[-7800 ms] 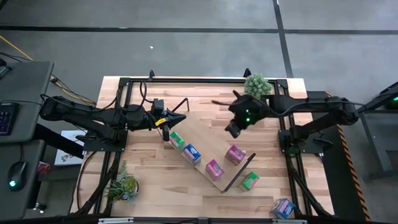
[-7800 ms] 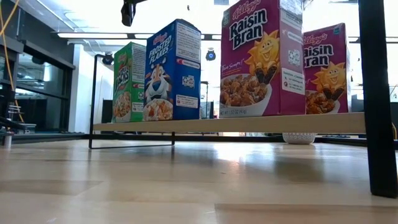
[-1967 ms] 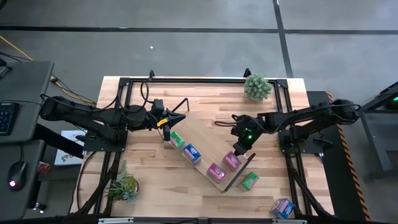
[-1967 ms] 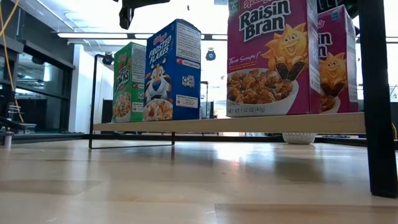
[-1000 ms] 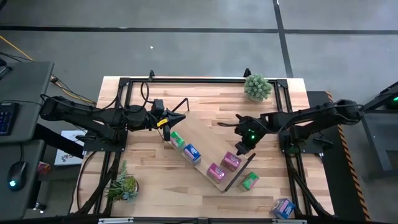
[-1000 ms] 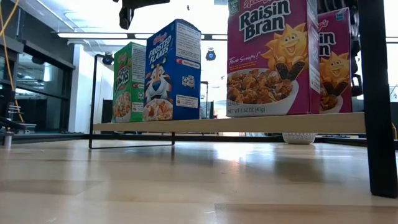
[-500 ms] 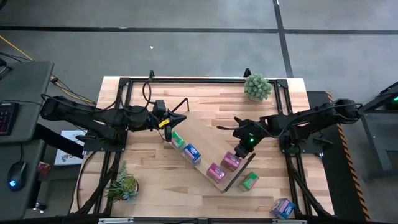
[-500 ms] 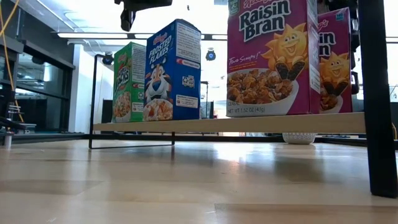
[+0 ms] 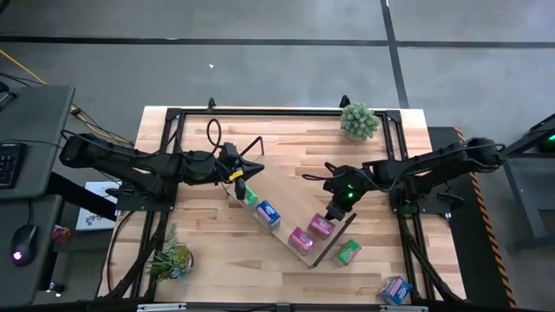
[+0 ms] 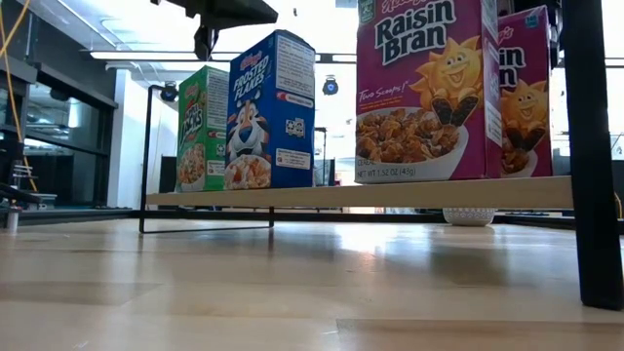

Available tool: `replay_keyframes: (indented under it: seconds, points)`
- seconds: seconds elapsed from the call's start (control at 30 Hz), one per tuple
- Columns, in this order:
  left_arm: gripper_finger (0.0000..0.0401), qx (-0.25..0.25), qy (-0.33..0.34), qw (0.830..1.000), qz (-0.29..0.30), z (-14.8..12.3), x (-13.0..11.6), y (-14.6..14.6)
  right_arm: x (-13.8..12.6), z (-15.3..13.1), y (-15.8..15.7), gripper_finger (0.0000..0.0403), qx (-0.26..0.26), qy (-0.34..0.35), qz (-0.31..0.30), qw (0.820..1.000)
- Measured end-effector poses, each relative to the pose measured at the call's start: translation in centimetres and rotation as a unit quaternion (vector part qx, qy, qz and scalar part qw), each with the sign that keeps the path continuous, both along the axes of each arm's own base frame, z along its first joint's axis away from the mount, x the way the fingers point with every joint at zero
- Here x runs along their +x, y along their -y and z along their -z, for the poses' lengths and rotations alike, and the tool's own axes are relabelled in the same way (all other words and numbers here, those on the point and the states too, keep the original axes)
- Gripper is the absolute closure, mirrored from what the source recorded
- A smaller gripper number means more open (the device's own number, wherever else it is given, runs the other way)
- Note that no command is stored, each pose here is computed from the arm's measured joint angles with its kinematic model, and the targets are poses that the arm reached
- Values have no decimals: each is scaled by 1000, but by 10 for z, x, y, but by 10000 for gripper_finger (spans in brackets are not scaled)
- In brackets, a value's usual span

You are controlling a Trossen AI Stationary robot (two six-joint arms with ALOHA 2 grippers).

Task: Stack cereal on shelf
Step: Adjust the violet cereal box in the back on the shelf

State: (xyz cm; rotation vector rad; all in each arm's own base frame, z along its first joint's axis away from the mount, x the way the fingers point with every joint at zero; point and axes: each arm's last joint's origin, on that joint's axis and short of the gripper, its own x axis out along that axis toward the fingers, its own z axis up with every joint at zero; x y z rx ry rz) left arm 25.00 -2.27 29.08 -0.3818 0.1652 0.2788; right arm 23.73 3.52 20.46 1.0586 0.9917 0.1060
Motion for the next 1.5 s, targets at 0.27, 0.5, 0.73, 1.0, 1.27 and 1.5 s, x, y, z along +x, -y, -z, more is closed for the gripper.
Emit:
replay_keyframes:
  seconds: [0.27, 0.5, 0.73, 1.0, 1.27, 1.5]
  points:
    - [401, -2, 2, 1000, 5, 0, 0, 0, 10, 10, -1, 403, 7, 0, -6, 1000]
    - [401, -7, 4, 1000, 21, -1, 0, 1, 16, 14, -3, 403, 34, -5, -7, 999]
    - [401, -7, 7, 1000, 21, -1, 0, 1, 18, 11, -3, 403, 50, -1, 17, 999]
    - [401, -16, 9, 1000, 22, -1, 0, 1, 20, 5, -3, 403, 61, 11, 11, 998]
    - [401, -23, 12, 999, 36, -2, 1, 3, 5, 5, 0, 403, 45, -37, 5, 998]
    - [401, -23, 12, 999, 36, -2, 1, 3, -2, 6, -2, 403, 36, -63, -2, 997]
